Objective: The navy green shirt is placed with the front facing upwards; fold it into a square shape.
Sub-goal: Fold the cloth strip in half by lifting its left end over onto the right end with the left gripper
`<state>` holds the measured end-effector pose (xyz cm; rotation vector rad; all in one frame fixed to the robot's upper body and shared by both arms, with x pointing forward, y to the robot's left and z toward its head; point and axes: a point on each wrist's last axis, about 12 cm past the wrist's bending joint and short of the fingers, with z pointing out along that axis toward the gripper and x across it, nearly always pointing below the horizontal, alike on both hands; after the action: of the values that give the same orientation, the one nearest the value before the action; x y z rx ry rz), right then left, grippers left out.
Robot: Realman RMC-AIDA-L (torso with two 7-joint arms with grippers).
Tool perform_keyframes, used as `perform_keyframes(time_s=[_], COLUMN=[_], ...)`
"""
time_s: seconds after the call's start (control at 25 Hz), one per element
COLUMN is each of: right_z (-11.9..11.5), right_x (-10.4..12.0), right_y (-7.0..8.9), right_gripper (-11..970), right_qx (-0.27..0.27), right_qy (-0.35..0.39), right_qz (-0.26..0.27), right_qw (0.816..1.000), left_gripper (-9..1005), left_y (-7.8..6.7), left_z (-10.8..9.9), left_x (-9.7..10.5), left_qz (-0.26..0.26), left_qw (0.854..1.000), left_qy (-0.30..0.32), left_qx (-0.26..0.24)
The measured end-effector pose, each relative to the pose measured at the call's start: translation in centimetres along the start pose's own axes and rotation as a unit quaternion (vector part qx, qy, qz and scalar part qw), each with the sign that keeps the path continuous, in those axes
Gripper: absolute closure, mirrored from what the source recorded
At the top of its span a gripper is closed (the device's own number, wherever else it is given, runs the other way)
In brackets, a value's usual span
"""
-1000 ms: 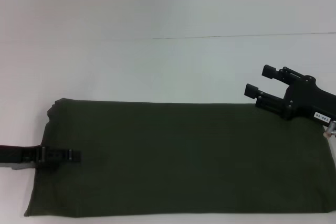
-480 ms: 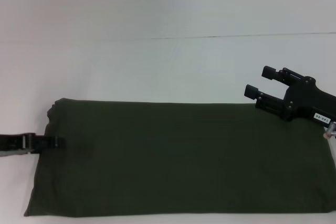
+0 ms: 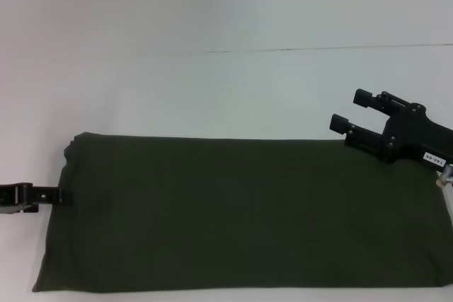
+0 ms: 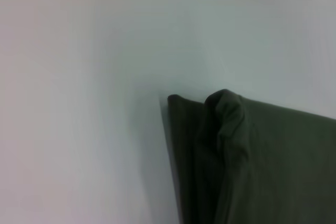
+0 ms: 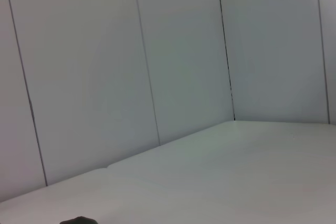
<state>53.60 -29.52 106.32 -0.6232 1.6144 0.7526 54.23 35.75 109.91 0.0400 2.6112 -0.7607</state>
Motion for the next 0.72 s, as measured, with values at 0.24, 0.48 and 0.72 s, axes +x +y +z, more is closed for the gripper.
perform_keyframes(time_s=[0.24, 0.48, 0.72], right_z=[0.10, 0.16, 0.16], right_x=[-0.08, -0.12, -0.12], right_y=[-0.03, -0.05, -0.05], right_gripper=[164, 164, 165], right_qx=[0.000, -0.001, -0.001], right_qy=[-0.001, -0.001, -0.001], right_qz=[-0.001, -0.001, -0.001], right_qw=[1.000, 1.000, 1.000], left_gripper=[136, 136, 136], left_y=[0.01, 0.11, 0.18], left_z=[0.35, 0.89, 1.04], left_x=[0.26, 0.61, 0.61], left_qz=[0.000, -0.004, -0.001], left_qw=[1.000, 1.000, 1.000], left_qy=[0.003, 0.007, 0.008], left_qx=[0.000, 0.003, -0.003])
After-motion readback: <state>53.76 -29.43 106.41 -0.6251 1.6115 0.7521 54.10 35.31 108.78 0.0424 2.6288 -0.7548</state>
